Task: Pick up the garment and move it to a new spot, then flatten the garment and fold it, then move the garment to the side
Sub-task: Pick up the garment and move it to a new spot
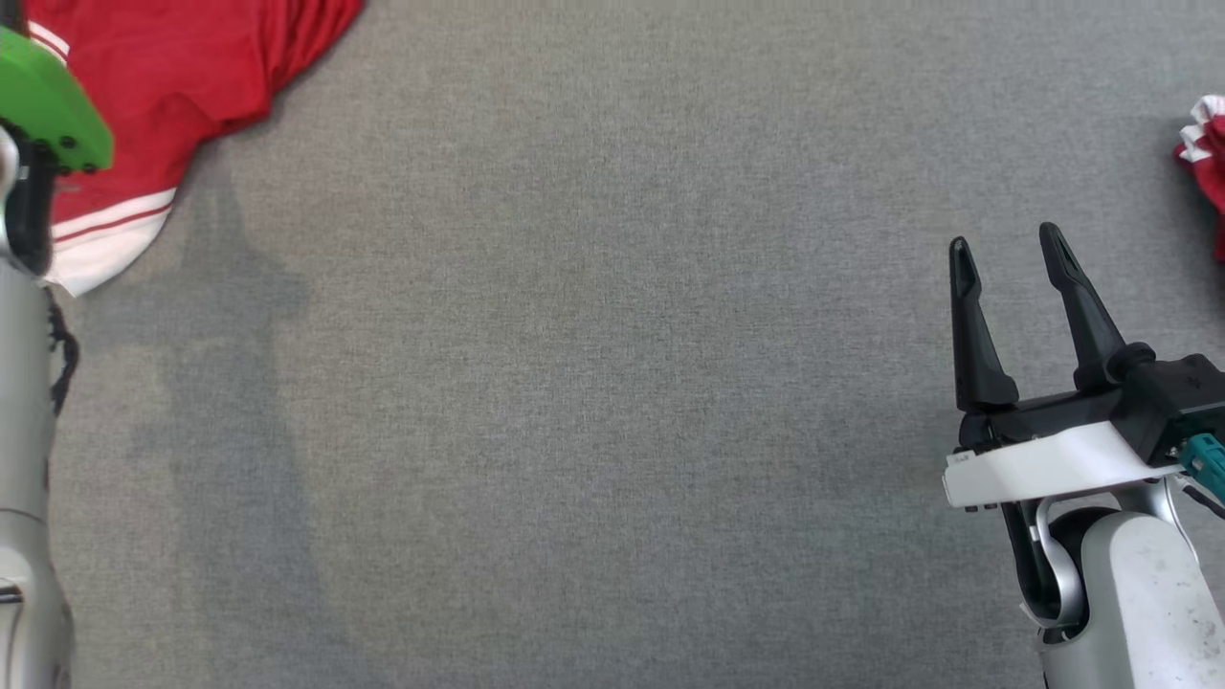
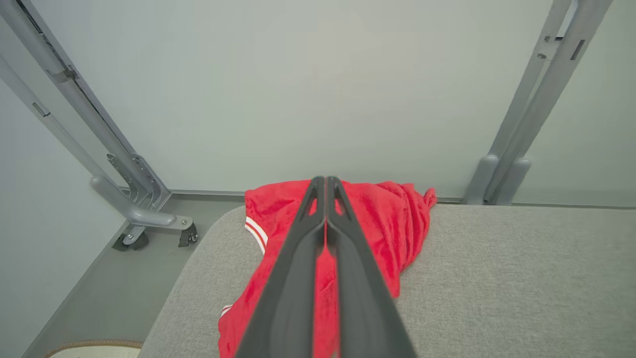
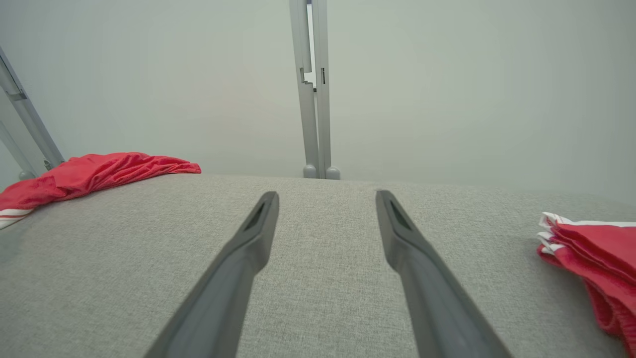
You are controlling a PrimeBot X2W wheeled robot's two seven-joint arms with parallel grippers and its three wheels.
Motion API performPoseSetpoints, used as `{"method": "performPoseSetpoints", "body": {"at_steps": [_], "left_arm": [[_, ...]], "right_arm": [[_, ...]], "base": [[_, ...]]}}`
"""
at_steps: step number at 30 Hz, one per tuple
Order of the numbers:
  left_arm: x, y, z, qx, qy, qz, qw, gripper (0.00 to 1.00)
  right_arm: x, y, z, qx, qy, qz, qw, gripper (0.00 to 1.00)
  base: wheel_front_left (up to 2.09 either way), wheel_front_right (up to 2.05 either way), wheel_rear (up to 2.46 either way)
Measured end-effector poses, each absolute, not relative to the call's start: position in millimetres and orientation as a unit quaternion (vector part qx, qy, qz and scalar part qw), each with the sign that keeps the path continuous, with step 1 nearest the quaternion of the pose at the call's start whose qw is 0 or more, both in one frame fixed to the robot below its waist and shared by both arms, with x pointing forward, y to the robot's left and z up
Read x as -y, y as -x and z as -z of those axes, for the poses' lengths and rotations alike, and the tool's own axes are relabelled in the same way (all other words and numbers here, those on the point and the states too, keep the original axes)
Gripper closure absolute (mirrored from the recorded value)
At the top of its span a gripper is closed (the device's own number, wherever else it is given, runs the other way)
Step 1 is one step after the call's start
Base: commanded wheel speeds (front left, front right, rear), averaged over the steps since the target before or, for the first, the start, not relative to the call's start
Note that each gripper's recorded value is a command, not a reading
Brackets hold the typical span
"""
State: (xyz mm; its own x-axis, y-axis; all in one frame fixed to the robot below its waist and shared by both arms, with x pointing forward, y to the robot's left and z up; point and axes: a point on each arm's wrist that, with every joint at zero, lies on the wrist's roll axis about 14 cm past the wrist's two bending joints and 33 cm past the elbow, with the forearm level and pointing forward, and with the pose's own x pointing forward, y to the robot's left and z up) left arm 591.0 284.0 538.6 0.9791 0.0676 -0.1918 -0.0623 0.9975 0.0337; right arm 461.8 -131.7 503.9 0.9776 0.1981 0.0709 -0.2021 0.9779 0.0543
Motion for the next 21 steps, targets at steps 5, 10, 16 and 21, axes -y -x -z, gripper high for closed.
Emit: {"method": "performPoseSetpoints", "body": {"at_steps": [5,10,16,21], "left_arm": [[-253.7,-581.0,-558.0,-0.033,-0.003,0.003,0.999,0.0],[-219.1,-557.7,-558.1,0.016,0.02,0.04,0.999,0.0],[-184.4,-510.4,-525.0,0.012,0.063,0.069,0.996,0.0],[-157.0,-467.6,-497.1,-0.008,0.118,0.075,0.99,0.0]], "right_arm": [[136.4,-456.0,-514.1,0.045,-0.034,-0.094,0.994,0.0],[140.4,-447.4,-519.1,0.05,-0.041,-0.088,0.994,0.0],[147.5,-433.4,-521.8,0.056,-0.051,-0.078,0.994,0.0],[152.4,-419.4,-518.3,0.053,-0.061,-0.07,0.994,0.0]], "base": [[0.0,0.0,0.0],[0.0,0.0,0.0],[0.0,0.0,0.0],[0.0,0.0,0.0]]}}
